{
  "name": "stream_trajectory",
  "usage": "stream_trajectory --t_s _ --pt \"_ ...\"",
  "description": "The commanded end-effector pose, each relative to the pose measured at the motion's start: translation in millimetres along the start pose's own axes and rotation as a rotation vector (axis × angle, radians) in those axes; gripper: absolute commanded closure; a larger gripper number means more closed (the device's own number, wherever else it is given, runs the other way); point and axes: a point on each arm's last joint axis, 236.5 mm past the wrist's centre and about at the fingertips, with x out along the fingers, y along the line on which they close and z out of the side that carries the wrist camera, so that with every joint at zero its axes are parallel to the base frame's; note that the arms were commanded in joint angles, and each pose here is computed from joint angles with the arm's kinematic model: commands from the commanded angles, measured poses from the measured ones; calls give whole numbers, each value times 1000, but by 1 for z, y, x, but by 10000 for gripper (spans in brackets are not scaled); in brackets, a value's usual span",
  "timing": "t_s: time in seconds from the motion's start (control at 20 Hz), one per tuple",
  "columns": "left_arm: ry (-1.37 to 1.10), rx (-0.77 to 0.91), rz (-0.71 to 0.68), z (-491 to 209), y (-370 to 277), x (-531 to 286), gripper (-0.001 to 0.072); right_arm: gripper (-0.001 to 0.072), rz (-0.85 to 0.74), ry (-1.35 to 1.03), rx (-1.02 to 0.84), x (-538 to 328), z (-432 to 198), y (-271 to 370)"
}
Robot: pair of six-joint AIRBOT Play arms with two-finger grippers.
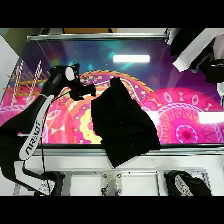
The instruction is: Fold the clothes and pants, and hang the long-sleeved shirts on hangers.
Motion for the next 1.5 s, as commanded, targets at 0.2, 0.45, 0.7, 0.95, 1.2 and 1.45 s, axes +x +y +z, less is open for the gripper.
stream_trajectory --t_s 0.2,0.45,0.7,0.95,1.2,1.45 --pt "132 40 57 -29 -7 61 271 693 75 88 41 32 -16 4" --pt "92 70 71 -14 11 40 687 692 173 241 56 92 -50 19" --pt "-15 168 25 1 4 -17 688 655 226 420 129 193 -105 14" --pt "-27 239 9 -11 -16 -35 687 126 294 504 242 295 -168 29" --pt "-20 259 3 -17 -25 -33 687 126 287 542 212 348 -213 37" --pt "-20 258 2 -17 -25 -33 687 126 317 602 235 366 -240 48"
